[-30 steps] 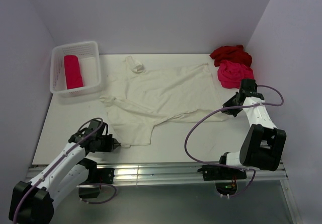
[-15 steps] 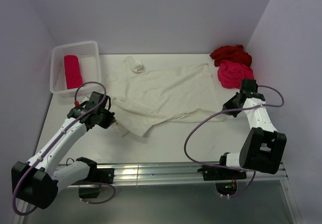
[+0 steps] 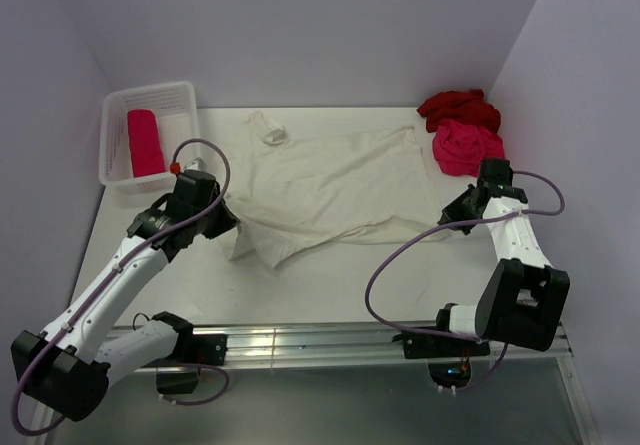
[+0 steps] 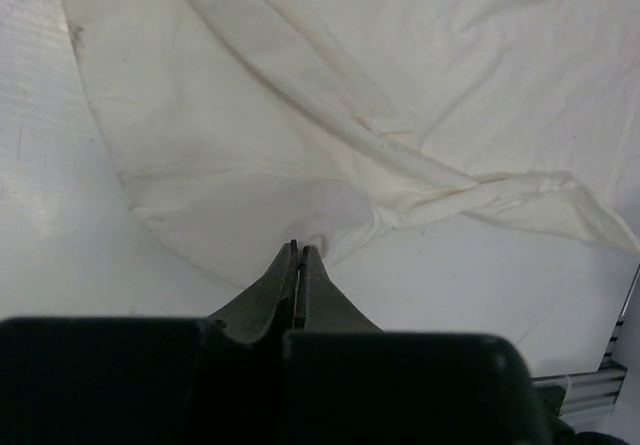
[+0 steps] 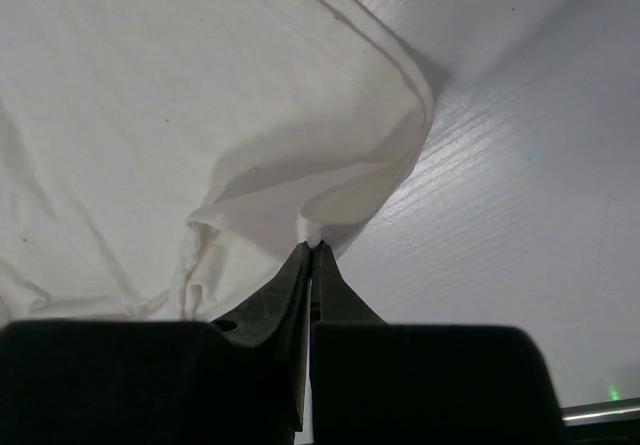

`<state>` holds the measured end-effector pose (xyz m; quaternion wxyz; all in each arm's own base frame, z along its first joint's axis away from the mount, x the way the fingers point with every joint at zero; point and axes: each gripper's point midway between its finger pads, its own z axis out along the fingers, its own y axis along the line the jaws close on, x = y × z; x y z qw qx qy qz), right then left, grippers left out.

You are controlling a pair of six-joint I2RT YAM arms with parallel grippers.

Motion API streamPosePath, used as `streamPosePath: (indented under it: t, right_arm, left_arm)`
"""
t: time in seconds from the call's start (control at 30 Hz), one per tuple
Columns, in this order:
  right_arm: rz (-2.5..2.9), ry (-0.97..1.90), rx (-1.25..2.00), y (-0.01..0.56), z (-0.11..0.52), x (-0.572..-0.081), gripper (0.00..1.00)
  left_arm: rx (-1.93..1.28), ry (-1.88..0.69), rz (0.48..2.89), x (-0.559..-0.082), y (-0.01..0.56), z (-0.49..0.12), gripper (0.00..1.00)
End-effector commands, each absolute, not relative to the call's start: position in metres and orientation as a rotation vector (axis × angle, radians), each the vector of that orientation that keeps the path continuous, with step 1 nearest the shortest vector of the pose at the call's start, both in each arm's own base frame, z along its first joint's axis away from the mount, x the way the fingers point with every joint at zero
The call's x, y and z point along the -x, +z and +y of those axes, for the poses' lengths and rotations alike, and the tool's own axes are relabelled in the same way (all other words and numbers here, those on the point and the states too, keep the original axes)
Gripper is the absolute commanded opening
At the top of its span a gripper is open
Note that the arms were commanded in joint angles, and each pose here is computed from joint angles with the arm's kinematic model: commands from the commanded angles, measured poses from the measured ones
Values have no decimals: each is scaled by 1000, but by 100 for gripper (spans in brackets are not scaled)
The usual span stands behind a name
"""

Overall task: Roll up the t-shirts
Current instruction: Fold the tshirt

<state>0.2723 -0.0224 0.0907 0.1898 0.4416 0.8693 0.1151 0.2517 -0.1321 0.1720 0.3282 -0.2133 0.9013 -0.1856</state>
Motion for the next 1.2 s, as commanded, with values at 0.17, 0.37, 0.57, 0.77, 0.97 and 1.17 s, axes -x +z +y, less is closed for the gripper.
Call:
streamPosePath:
  t: [0.17, 0.37, 0.57, 0.77, 0.97, 1.17]
  right_arm:
    - [2397, 345, -1244, 110, -25, -284, 0]
    - [2388, 345, -1246, 124, -30, -300, 0]
    - [2415, 328, -1212, 135, -26, -282, 0]
    - [2481, 339, -1192, 114, -12, -243, 0]
    - [2479, 328, -1174, 104, -4, -209, 0]
    - [2468, 316, -1156, 99, 0, -186, 0]
  left_arm:
    - [259, -521, 2245, -281, 223, -148, 0]
    - [227, -475, 2248, -292, 235, -148, 0]
    - [219, -521, 2272, -273, 242, -148, 0]
    - [220, -566, 2281, -242, 250, -141, 0]
    - [207, -632, 2273, -206, 262, -135, 0]
    - [209, -702, 2293, -173, 258, -132, 0]
